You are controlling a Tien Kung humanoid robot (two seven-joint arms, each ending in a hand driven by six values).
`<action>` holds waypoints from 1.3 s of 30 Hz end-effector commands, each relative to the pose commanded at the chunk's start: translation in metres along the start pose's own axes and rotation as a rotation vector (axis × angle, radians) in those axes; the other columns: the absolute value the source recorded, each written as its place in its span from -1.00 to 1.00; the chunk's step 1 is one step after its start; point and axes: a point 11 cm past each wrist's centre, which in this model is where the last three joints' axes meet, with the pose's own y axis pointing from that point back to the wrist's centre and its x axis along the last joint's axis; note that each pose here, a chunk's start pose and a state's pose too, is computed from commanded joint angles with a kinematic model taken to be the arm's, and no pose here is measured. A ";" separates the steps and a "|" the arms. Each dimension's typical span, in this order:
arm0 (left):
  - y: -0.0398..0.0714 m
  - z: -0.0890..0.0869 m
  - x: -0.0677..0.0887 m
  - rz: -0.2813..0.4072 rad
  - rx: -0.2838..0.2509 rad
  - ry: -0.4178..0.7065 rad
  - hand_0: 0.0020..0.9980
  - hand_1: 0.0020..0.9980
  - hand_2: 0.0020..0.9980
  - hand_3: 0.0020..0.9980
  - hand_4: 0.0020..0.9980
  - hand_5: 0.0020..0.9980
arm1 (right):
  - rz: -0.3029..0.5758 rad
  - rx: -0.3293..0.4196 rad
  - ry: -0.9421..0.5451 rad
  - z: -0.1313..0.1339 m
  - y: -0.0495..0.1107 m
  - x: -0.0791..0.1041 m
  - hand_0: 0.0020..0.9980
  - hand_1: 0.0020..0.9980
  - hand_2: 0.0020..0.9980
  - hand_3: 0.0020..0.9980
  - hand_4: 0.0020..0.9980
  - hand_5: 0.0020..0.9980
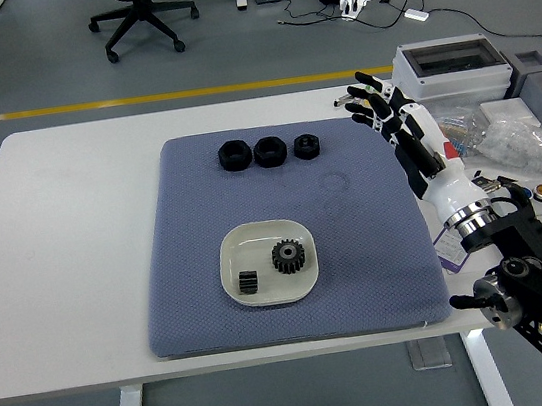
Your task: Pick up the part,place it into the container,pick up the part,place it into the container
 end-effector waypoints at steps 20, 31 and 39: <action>0.001 0.012 0.005 0.032 -0.031 -0.137 -0.39 -0.06 0.01 -0.29 0.80 0.39 | 0.092 -0.085 0.117 0.029 0.031 0.028 0.72 0.65 0.72 0.77 1.00 0.79; 0.002 0.013 0.007 0.080 -0.043 -0.170 -0.37 -0.06 -0.01 -0.32 0.76 0.35 | 0.111 -0.075 0.151 0.026 0.034 0.033 0.67 0.63 0.71 0.74 1.00 0.74; 0.002 0.011 0.010 0.124 -0.065 -0.165 -0.35 -0.06 -0.01 -0.34 0.74 0.30 | 0.112 -0.062 0.152 0.022 0.031 0.031 0.66 0.62 0.70 0.74 1.00 0.73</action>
